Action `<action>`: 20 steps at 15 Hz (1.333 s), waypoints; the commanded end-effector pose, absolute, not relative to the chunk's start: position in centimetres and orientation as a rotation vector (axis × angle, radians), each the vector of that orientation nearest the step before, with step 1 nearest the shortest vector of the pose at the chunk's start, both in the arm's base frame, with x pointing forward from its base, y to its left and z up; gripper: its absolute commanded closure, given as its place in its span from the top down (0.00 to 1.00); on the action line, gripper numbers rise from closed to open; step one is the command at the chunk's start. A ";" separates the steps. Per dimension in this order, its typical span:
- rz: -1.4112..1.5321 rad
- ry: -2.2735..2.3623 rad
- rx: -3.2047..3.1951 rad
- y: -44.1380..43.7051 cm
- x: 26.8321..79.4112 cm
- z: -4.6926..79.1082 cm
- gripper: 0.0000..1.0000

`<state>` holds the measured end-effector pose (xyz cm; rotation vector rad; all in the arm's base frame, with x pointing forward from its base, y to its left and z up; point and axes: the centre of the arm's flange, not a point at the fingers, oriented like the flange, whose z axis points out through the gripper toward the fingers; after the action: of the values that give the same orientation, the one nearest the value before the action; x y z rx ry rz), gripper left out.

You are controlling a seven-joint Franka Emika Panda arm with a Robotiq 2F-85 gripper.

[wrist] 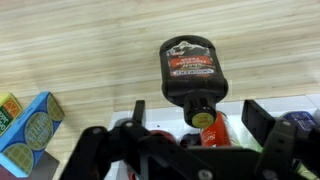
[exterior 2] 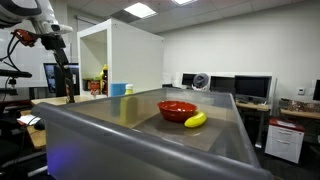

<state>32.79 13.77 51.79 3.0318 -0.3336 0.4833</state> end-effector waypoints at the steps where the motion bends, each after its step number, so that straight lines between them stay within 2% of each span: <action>1: 0.474 -0.353 3.034 13.2 32.6 51.6 0.75; 3: 0.474 -0.351 3.035 13.1 32.7 51.5 0.69; 8: 0.474 -0.341 3.040 13.3 32.8 51.3 0.44; 10: 0.469 -0.341 3.044 13.4 32.9 51.1 0.30; 14: 0.468 -0.335 3.051 13.6 33.0 51.0 0.12; 15: 0.470 -0.336 3.052 13.7 32.9 51.0 0.08; 20: 0.517 -0.325 3.067 13.7 33.0 51.4 0.08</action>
<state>32.97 13.58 51.60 3.0381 -0.3470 0.4832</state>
